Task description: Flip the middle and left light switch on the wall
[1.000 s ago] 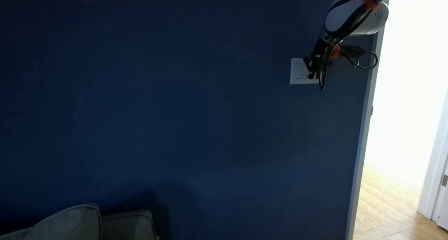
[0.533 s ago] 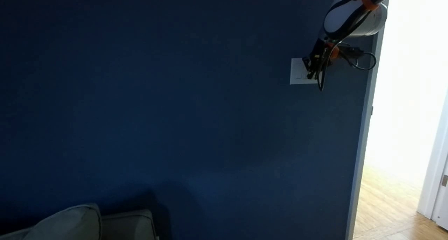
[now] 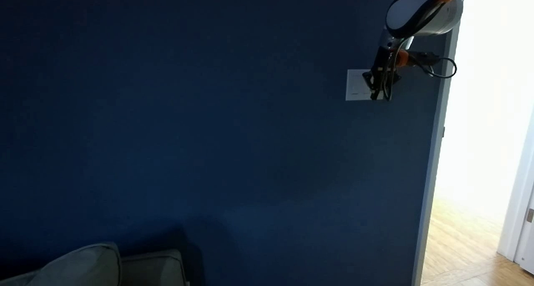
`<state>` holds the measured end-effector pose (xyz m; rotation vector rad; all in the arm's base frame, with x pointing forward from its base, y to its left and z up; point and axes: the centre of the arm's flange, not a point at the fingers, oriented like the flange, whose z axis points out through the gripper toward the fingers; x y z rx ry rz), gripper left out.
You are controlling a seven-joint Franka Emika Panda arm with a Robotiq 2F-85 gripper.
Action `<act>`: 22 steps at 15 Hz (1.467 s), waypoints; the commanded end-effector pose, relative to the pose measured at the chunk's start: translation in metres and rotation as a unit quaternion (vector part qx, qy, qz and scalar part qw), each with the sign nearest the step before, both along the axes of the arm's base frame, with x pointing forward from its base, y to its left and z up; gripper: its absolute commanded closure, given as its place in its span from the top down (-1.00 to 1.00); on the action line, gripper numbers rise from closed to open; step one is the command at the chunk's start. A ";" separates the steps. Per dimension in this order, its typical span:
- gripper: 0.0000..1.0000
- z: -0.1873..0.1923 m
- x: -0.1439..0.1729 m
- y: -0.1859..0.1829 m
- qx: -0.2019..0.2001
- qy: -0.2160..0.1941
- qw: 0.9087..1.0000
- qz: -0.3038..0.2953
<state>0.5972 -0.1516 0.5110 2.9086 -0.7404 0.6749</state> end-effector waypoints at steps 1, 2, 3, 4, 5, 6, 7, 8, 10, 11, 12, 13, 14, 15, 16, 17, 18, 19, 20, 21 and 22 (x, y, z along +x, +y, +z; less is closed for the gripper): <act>-1.00 0.019 -0.007 0.010 0.018 -0.008 1.000 -0.008; -1.00 0.022 -0.006 0.011 0.020 -0.016 1.000 -0.007; -1.00 0.023 -0.004 0.014 0.025 -0.024 0.999 0.004; -1.00 0.024 -0.002 0.017 0.029 -0.030 0.999 0.003; -1.00 0.023 0.001 0.019 0.031 -0.034 0.999 0.006; -1.00 0.022 0.004 0.022 0.033 -0.038 0.999 0.006; -1.00 0.021 0.007 0.023 0.034 -0.043 0.998 0.007; -1.00 0.020 0.010 0.024 0.033 -0.049 0.998 0.007; -1.00 0.019 0.015 0.021 0.024 -0.066 0.997 0.002; -1.00 0.019 0.017 0.020 0.025 -0.072 0.997 0.002; -1.00 0.017 0.018 0.020 0.023 -0.077 0.997 0.002; -1.00 0.015 0.020 0.020 0.023 -0.084 0.996 0.004; -1.00 0.014 0.022 0.020 0.022 -0.088 0.996 0.006; -1.00 0.012 0.024 0.020 0.021 -0.092 0.995 0.004; -1.00 0.010 0.026 0.019 0.015 -0.097 0.995 0.003; -1.00 0.008 0.027 0.019 0.012 -0.102 0.995 0.002; -1.00 0.006 0.029 0.018 0.008 -0.107 0.994 -0.001; -1.00 0.004 0.030 0.016 0.008 -0.109 0.994 -0.001; -1.00 0.002 0.031 0.015 0.005 -0.113 0.994 -0.003; -1.00 0.001 0.032 0.014 0.007 -0.116 0.993 -0.002; -1.00 -0.001 0.032 0.014 0.007 -0.113 0.994 -0.002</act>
